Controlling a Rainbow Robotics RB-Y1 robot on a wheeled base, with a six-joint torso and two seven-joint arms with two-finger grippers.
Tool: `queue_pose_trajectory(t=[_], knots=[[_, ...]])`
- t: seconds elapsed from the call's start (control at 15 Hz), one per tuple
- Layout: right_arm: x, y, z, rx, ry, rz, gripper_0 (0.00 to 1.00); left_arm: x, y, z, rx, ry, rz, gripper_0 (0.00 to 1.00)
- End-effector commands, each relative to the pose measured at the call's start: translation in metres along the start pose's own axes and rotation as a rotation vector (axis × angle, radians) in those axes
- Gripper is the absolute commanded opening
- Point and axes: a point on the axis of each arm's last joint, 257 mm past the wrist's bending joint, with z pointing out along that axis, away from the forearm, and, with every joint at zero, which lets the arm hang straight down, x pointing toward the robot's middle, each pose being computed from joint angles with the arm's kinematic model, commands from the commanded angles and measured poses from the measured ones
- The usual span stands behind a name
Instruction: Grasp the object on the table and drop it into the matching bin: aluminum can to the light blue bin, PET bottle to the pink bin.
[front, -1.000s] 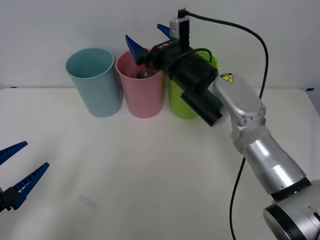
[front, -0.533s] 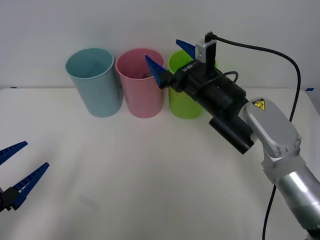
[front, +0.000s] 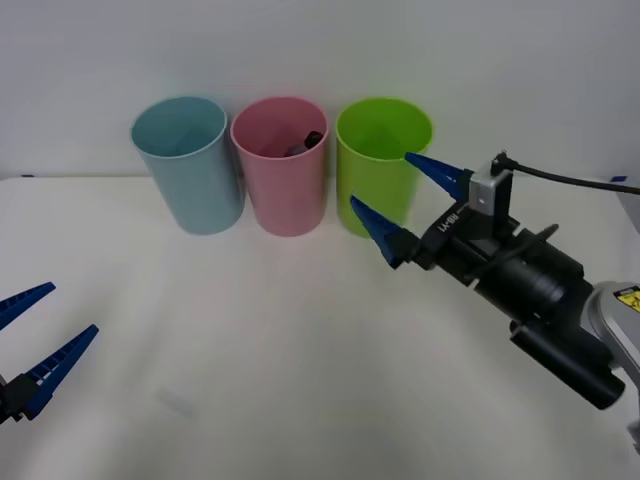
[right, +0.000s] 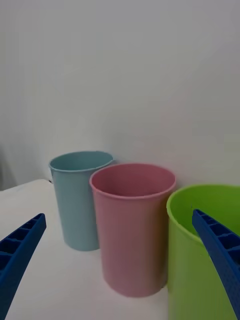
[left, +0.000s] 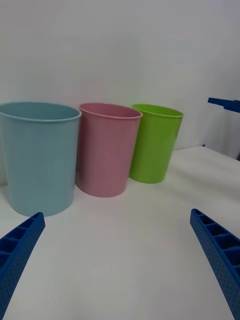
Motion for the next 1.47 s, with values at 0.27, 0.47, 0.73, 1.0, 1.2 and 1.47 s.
queue_pose_trajectory(t=[0.27,0.47,0.73,1.0,1.2,1.47], knots=[[0.031,0.014,-0.069,-0.032,0.067,0.015,1.0,0.0,0.0,0.0,0.0,0.0,0.0,1.0],[0.049,0.024,-0.105,-0.054,0.107,0.023,1.0,0.0,0.0,0.0,0.0,0.0,0.0,1.0],[0.065,0.03,-0.15,-0.059,0.153,-0.042,1.0,0.0,0.0,0.0,0.0,0.0,0.0,1.0],[0.074,0.036,-0.192,-0.048,0.188,-0.03,1.0,0.0,0.0,0.0,0.0,0.0,0.0,1.0],[0.074,0.033,-0.218,-0.006,0.194,-0.01,1.0,0.0,0.0,0.0,0.0,0.0,0.0,1.0],[0.077,0.022,-0.241,0.026,0.176,0.02,1.0,0.0,0.0,0.0,0.0,0.0,0.0,1.0]])
